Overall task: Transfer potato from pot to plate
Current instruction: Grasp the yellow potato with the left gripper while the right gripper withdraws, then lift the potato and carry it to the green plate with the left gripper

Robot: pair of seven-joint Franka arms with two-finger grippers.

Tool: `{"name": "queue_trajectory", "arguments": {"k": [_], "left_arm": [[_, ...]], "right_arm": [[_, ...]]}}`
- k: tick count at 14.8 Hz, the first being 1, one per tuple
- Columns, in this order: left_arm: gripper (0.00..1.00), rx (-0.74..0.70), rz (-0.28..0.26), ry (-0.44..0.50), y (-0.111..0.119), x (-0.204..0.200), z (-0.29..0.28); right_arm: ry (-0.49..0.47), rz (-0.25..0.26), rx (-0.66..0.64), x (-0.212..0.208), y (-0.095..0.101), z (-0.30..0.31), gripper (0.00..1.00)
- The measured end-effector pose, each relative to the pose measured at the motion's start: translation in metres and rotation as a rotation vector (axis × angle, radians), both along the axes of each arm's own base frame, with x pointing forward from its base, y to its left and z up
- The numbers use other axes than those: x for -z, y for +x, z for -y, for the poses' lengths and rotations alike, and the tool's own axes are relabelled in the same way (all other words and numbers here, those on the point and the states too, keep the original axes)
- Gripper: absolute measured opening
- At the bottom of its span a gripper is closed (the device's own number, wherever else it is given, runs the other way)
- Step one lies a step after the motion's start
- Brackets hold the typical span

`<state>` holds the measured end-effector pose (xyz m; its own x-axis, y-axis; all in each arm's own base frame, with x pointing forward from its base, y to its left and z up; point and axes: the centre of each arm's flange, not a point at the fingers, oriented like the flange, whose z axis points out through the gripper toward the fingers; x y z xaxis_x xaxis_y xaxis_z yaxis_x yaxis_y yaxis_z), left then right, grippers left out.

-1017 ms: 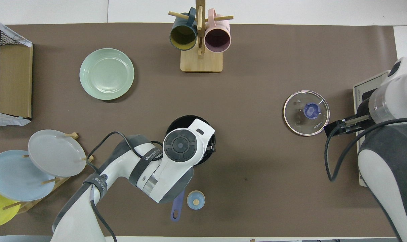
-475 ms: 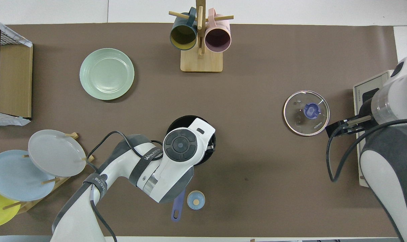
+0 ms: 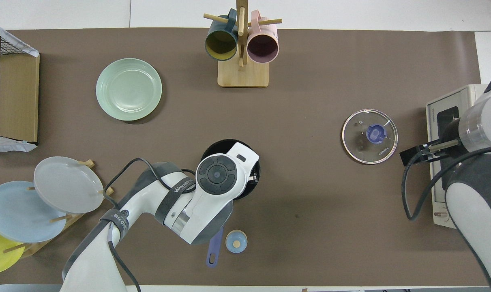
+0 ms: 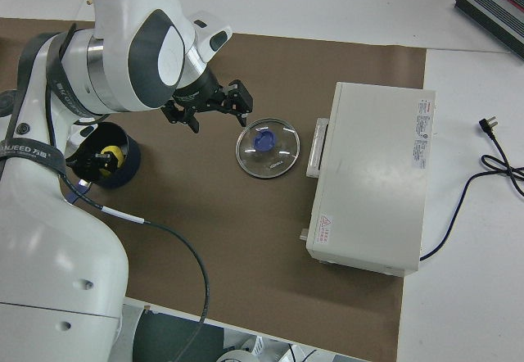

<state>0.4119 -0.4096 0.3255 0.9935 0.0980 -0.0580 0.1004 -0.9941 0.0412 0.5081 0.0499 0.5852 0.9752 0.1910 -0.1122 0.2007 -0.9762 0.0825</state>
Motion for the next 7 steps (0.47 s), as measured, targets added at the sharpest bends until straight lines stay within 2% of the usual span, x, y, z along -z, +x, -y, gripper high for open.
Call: {"name": "queue_trajectory", "arguments": {"k": [3,7], "left_arm": [[0.54,-0.016,-0.013,0.012,0.014,-0.009,-0.01],[0.54,-0.046,-0.041,0.005,0.038,-0.059,-0.017]], "right_arm": [[0.0,0.0,0.002,0.0,0.0,0.001,1.0],[0.027,-0.003,0.03,0.0,0.001,0.011,1.0]]}}
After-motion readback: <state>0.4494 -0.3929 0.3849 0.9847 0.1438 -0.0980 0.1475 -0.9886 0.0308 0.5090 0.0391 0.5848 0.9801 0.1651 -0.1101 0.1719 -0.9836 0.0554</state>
